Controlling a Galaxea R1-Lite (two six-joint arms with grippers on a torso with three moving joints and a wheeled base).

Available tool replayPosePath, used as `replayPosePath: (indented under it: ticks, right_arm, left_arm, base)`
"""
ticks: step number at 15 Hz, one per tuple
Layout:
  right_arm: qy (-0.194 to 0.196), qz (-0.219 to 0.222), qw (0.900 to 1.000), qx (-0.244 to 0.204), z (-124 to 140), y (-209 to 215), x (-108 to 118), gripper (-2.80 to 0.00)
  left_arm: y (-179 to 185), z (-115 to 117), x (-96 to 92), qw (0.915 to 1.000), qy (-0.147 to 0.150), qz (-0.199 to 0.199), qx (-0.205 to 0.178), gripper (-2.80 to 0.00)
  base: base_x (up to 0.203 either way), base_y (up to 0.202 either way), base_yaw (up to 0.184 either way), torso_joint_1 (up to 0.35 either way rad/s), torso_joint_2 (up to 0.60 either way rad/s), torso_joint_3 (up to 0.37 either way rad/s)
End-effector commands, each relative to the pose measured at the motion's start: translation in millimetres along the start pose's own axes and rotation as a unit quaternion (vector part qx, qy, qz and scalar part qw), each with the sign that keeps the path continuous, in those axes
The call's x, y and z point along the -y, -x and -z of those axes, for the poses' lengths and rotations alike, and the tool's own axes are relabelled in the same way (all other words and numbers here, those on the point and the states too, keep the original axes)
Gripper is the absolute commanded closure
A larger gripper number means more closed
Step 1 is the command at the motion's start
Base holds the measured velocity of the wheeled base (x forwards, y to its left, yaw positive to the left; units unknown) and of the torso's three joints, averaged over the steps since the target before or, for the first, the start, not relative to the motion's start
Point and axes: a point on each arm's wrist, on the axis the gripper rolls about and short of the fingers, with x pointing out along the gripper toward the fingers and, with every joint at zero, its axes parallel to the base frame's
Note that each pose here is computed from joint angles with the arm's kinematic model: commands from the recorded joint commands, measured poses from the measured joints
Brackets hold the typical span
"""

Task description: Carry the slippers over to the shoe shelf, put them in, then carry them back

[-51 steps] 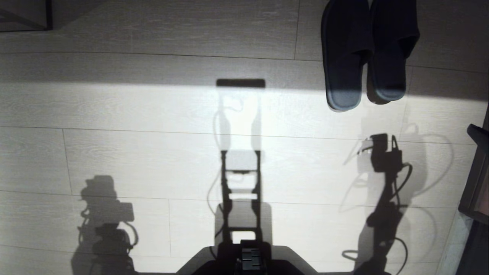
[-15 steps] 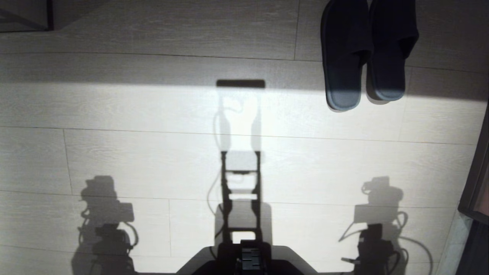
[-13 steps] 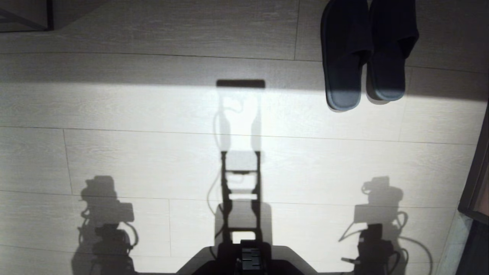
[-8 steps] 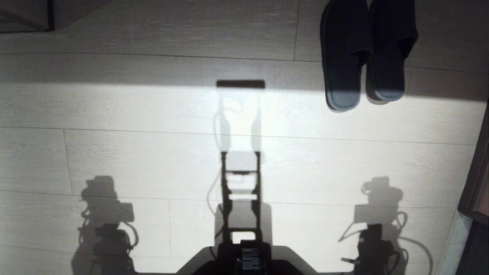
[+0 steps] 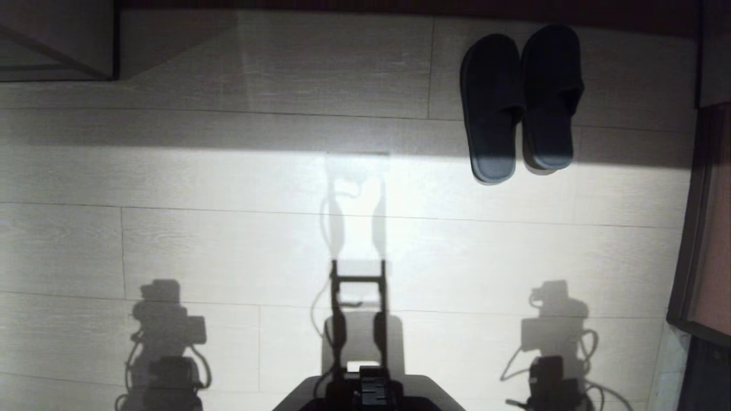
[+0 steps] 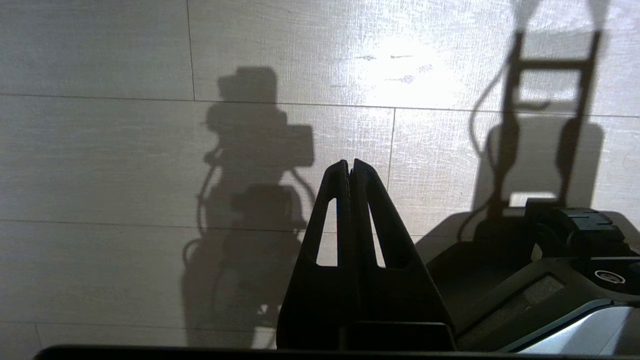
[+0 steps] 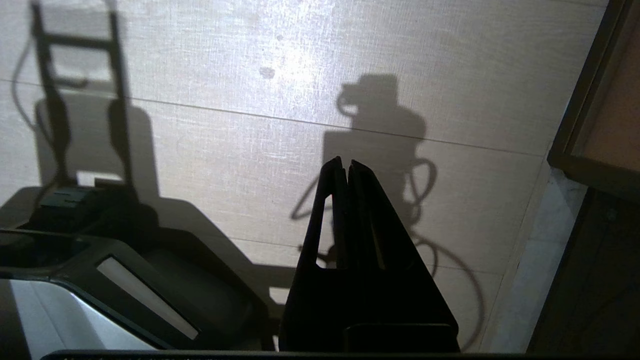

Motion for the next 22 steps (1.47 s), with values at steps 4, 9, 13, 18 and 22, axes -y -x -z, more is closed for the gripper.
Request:
replayPosePath:
  ticks: [4,9,13,18,22]
  right_arm:
    - [0.0,-0.001,1.0,-0.002,0.4,-0.3,0.0,0.0]
    - [0.0,-0.001,1.0,-0.002,0.4,-0.3,0.0,0.0]
    - [0.0,-0.001,1.0,-0.002,0.4,-0.3,0.0,0.0]
    - [0.0,-0.001,1.0,-0.002,0.4,-0.3,0.0,0.0]
    - [0.0,-0.001,1.0,-0.002,0.4,-0.3,0.0,0.0]
  left_arm:
    - [-0.1,-0.1,0.0,1.0,0.0,0.0,0.0,0.0]
    - [-0.1,-0.1,0.0,1.0,0.0,-0.001,0.0,0.0]
    - [-0.1,-0.1,0.0,1.0,0.0,-0.001,0.0,0.0]
    - [-0.1,-0.1,0.0,1.0,0.0,0.0,0.0,0.0]
    - [-0.1,-0.1,0.0,1.0,0.0,-0.001,0.0,0.0]
  base:
    - [0.0,0.0,0.0,0.001,0.0,0.205]
    - [0.0,0.0,0.0,0.002,0.0,0.199]
    - [0.0,0.0,0.0,0.003,0.0,0.205]
    - [0.0,0.0,0.0,0.005,0.0,0.198]
    - [0.0,0.0,0.0,0.001,0.0,0.201]
